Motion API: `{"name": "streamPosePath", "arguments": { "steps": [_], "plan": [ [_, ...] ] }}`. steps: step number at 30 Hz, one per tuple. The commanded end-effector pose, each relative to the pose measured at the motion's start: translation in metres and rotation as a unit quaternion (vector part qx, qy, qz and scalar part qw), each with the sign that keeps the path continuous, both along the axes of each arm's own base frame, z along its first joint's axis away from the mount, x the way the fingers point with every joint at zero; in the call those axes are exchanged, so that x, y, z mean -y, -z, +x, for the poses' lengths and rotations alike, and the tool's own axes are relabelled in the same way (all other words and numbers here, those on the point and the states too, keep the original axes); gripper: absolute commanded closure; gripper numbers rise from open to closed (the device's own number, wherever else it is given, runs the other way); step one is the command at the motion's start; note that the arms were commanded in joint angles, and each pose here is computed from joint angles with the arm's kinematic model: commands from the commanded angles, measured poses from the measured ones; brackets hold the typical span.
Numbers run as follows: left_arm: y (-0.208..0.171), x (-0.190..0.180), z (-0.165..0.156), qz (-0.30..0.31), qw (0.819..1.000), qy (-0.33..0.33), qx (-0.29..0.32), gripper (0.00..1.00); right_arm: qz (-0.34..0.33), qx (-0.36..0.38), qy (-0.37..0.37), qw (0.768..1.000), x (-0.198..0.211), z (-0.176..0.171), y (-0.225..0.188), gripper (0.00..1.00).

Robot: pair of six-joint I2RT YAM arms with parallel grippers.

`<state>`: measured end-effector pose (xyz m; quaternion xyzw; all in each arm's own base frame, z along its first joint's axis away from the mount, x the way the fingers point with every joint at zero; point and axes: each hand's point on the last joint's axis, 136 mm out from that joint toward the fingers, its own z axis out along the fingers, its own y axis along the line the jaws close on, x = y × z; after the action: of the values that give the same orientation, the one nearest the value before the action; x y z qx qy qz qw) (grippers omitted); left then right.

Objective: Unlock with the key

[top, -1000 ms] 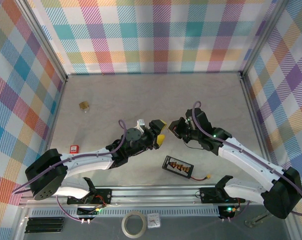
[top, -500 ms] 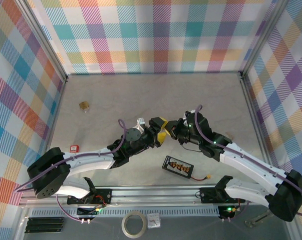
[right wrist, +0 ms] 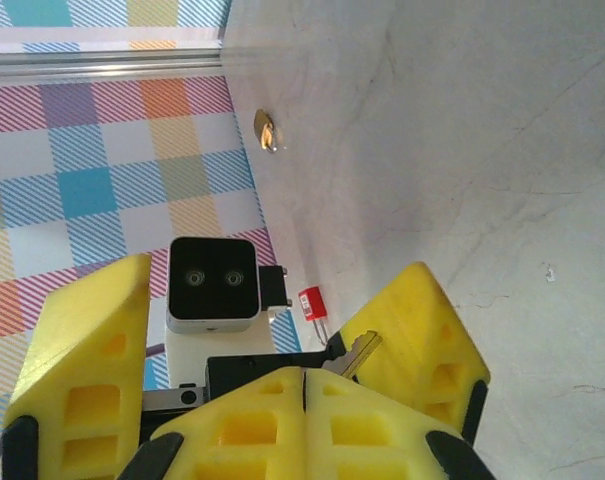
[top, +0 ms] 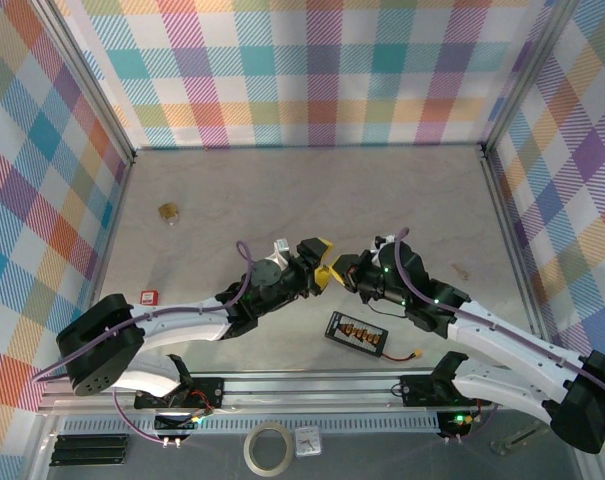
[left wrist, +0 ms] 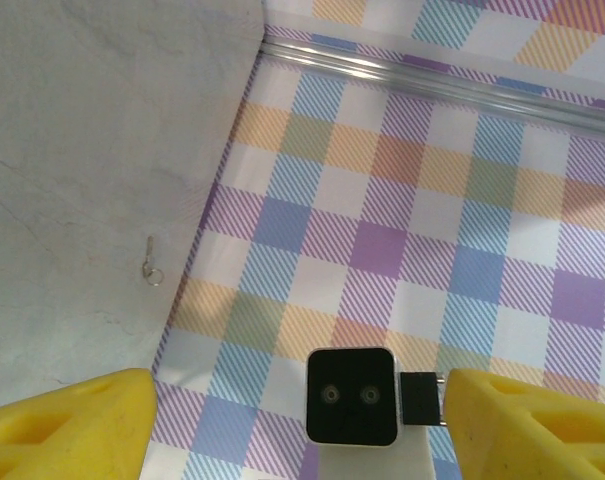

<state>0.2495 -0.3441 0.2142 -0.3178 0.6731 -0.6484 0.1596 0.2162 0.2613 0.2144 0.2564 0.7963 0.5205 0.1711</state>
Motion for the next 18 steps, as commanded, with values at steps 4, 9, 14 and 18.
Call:
{"name": "streamPosePath", "arguments": {
  "steps": [4,9,14,18],
  "plan": [
    [-0.0204,0.0007,-0.0051,-0.02,1.0,0.008,0.023,0.31,-0.025,-0.018,0.029,0.999,0.0143,-0.0012,0.0178,1.0],
    [-0.0216,-0.0021,-0.0068,-0.011,1.0,0.008,0.025,0.38,-0.03,-0.022,0.033,0.999,0.0157,-0.0006,0.0209,1.0],
    [-0.023,-0.0005,-0.0077,-0.008,1.0,0.013,0.022,0.45,-0.028,-0.018,0.034,0.999,0.0149,0.0009,0.0177,1.0],
    [-0.0209,0.0054,-0.0085,0.004,0.999,0.024,0.031,0.5,-0.031,-0.013,0.032,0.999,0.0132,0.0026,0.0143,1.0]
  ]
}}
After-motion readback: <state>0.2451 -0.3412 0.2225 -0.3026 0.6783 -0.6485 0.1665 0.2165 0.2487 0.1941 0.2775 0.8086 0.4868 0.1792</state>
